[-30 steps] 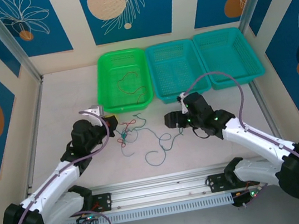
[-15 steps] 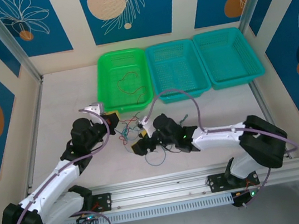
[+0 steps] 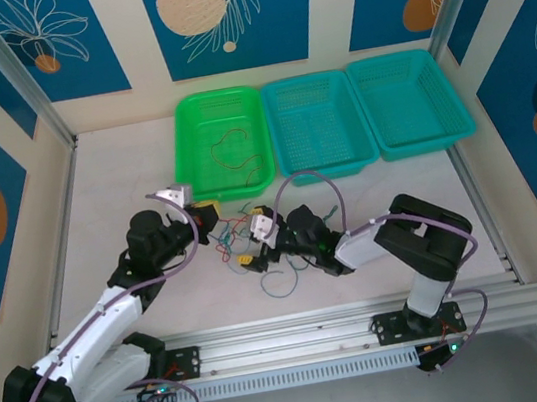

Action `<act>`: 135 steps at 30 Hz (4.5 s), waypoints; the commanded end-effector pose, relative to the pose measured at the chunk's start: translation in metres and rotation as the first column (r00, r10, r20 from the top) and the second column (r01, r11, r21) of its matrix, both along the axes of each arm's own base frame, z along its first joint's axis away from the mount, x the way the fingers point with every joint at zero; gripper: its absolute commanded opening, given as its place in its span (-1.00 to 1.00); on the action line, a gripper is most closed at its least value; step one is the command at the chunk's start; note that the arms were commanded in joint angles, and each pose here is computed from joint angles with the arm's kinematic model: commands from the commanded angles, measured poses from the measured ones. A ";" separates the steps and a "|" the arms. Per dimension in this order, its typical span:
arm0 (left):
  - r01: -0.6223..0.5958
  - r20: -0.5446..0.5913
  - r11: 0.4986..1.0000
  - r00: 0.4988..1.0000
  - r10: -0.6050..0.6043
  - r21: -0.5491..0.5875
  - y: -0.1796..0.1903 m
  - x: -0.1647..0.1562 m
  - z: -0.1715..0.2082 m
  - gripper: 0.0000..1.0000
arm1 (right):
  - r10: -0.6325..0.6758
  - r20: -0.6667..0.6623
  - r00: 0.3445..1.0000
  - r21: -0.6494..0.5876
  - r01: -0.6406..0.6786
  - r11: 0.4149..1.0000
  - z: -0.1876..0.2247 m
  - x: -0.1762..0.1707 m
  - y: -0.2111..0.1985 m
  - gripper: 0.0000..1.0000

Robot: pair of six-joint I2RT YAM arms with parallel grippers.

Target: Untangle the cables

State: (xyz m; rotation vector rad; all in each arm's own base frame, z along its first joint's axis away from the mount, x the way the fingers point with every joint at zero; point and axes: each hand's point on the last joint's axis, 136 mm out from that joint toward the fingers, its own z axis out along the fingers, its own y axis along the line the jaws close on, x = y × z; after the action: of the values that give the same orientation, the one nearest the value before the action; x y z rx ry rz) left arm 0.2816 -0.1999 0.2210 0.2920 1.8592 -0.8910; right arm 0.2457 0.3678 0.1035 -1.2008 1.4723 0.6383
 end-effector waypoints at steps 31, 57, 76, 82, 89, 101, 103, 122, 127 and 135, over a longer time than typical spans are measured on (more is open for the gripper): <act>-0.584 -0.001 0.812 0.812 0.584 0.016 0.122 -0.006 0.026 -1.00 | -0.398 -0.195 0.896 0.149 0.428 0.891 0.019 0.037 -0.044 -1.00; -0.257 0.066 0.930 0.957 0.284 -0.264 0.081 0.014 0.077 -1.00 | -0.739 -0.581 0.341 -0.074 0.882 0.465 -0.002 0.035 -0.230 -1.00; -0.324 -0.009 0.945 0.946 0.324 -0.049 0.033 0.240 0.044 -0.63 | -0.631 -0.608 0.482 -0.039 0.775 0.630 0.025 0.019 -0.194 -1.00; -0.312 -0.049 0.950 0.949 0.310 -0.021 0.031 0.234 0.055 0.71 | -0.600 -0.577 0.553 -0.076 0.696 0.714 0.029 0.017 -0.169 -1.00; -0.245 -0.062 0.966 0.969 0.241 -0.076 0.024 0.133 0.084 0.81 | -0.539 -0.577 0.613 -0.141 0.576 0.805 0.022 0.018 -0.125 -1.00; 0.042 -0.210 0.998 0.976 -0.049 -0.035 -0.052 -0.001 0.004 0.81 | -0.475 -0.632 0.613 -0.179 0.481 0.858 0.002 0.027 -0.079 -1.00; 0.075 -0.243 0.997 0.967 -0.077 -0.017 -0.061 -0.001 -0.014 0.81 | -0.458 -0.649 0.608 -0.180 0.462 0.868 0.000 0.024 -0.074 -1.00; 0.216 -0.111 0.976 0.970 -0.216 -0.011 -0.075 -0.014 -0.014 0.69 | -0.497 -0.692 0.523 -0.252 0.471 0.846 -0.009 0.020 -0.076 -1.00; 0.294 0.067 0.941 0.949 -0.309 0.167 -0.064 -0.045 -0.005 0.75 | -0.479 -0.692 0.540 -0.258 0.435 0.863 -0.010 0.017 -0.074 -1.00; 0.255 0.118 0.920 0.946 -0.301 0.299 -0.070 -0.027 -0.028 0.77 | -0.436 -0.702 0.563 -0.231 0.399 0.887 0.000 0.013 -0.065 -1.00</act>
State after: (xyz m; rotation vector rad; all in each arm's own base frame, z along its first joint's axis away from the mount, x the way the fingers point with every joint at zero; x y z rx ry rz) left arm 0.2455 -0.2677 0.2141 0.7499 1.7987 -0.8525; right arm 0.2597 0.2920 0.0911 -0.5063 2.4085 0.7572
